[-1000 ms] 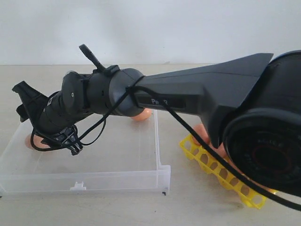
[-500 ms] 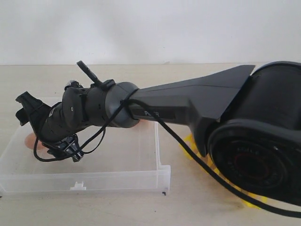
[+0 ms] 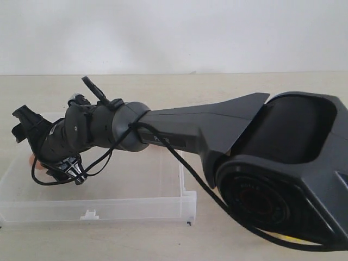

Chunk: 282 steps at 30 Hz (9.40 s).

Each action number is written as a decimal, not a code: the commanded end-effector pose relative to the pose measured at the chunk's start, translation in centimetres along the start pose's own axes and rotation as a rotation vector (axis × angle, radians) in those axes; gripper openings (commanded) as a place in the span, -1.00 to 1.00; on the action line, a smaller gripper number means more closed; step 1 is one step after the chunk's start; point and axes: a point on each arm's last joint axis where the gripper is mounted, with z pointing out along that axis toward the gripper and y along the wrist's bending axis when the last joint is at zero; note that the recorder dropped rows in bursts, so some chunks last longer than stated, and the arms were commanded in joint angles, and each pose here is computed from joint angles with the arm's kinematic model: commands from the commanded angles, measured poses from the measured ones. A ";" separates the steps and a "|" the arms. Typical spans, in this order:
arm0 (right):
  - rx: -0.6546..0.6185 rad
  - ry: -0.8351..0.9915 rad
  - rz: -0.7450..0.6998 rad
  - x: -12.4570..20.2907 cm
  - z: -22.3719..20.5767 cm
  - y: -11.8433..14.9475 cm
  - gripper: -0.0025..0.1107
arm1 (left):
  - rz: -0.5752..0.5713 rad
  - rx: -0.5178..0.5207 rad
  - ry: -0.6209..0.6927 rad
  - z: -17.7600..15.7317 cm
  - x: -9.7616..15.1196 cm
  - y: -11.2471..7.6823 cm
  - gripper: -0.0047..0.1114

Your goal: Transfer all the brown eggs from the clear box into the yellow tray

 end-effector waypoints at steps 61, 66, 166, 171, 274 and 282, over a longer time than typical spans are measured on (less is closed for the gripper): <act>0.239 0.036 -1.872 -3.1 -3.4 2.1 0.38 | 0.002 -0.001 0.006 0.0 0.1 0.0 -0.99; 0.212 0.029 -2.001 -2.1 -3.2 2.6 0.38 | 0.002 -0.001 0.006 0.0 0.1 0.0 -0.99; 0.188 -0.127 -1.978 -4.8 2.4 0.3 0.17 | 0.002 -0.001 0.006 0.0 0.1 0.0 -0.99; 0.206 -0.117 -1.969 -5.6 2.8 -0.5 0.17 | 0.002 -0.001 0.006 0.0 0.1 0.0 -0.99; 1.038 -0.807 -0.763 -12.0 -35.9 -22.3 -0.96 | 0.002 -0.001 0.006 0.0 0.1 0.0 -0.99; 1.002 -0.662 -0.758 -12.2 -34.4 -23.6 -0.96 | 0.002 -0.001 0.006 0.0 0.1 0.0 -0.99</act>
